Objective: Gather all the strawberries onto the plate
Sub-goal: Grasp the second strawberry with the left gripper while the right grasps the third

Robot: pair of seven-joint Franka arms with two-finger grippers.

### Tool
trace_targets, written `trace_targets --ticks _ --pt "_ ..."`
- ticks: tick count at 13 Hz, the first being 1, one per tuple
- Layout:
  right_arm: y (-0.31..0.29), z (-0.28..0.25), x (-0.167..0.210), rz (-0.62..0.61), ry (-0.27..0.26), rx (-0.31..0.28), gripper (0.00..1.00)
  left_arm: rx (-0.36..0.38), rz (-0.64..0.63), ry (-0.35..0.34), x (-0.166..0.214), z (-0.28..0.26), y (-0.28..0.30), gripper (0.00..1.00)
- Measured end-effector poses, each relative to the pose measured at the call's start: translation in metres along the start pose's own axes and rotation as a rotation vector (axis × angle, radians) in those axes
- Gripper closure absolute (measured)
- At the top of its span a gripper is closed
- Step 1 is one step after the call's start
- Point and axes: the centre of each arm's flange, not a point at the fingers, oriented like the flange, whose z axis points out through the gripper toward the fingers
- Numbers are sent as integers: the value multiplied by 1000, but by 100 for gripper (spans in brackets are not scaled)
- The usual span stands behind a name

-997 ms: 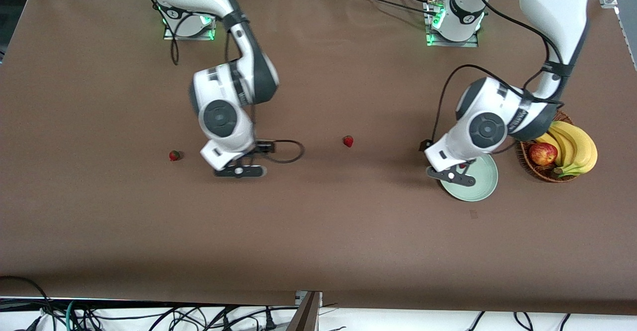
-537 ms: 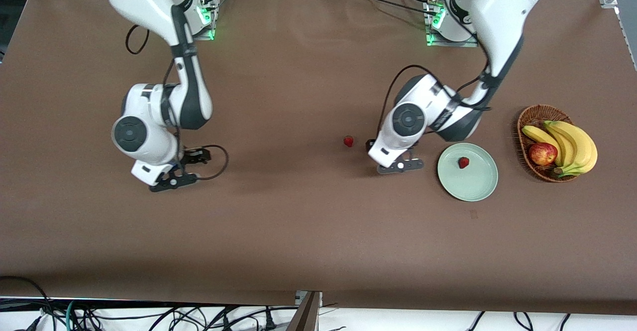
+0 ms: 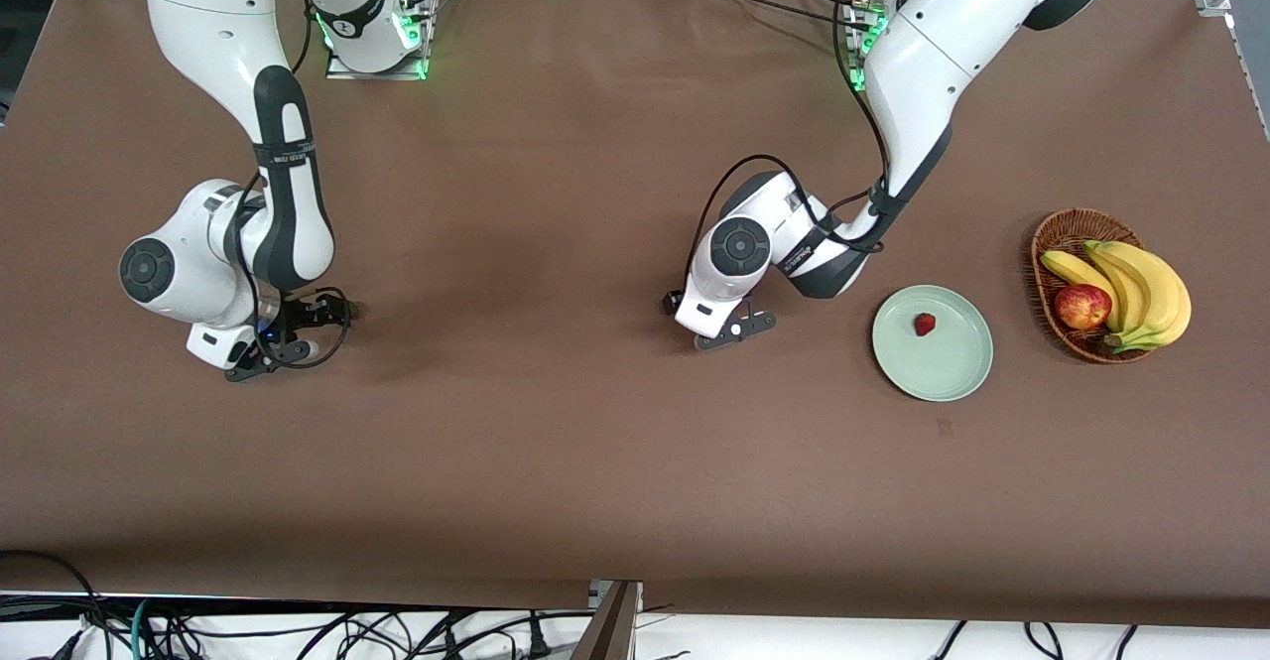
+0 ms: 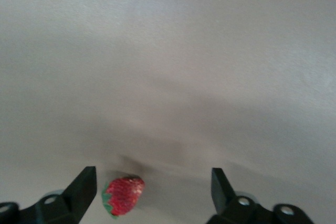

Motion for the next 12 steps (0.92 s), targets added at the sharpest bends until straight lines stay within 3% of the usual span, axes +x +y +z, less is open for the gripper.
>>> trace_targets --ticks 5,7,8,10,11,12 --pt "-19 4 6 42 -2 7 11 45 21 -16 -34 9 16 12" --pt "-20 7 6 48 -8 5 16 44 20 -15 -34 7 17 33" --pt "-20 9 5 49 -12 4 25 43 19 -14 -33 6 17 45" --pt "-19 14 2 53 -23 5 33 48 13 -14 -31 4 15 67" --pt "-19 17 0 57 -30 6 39 61 9 -19 -30 4 13 67" --pt "-18 20 -3 59 -37 6 39 87 4 -27 -28 2 9 67"
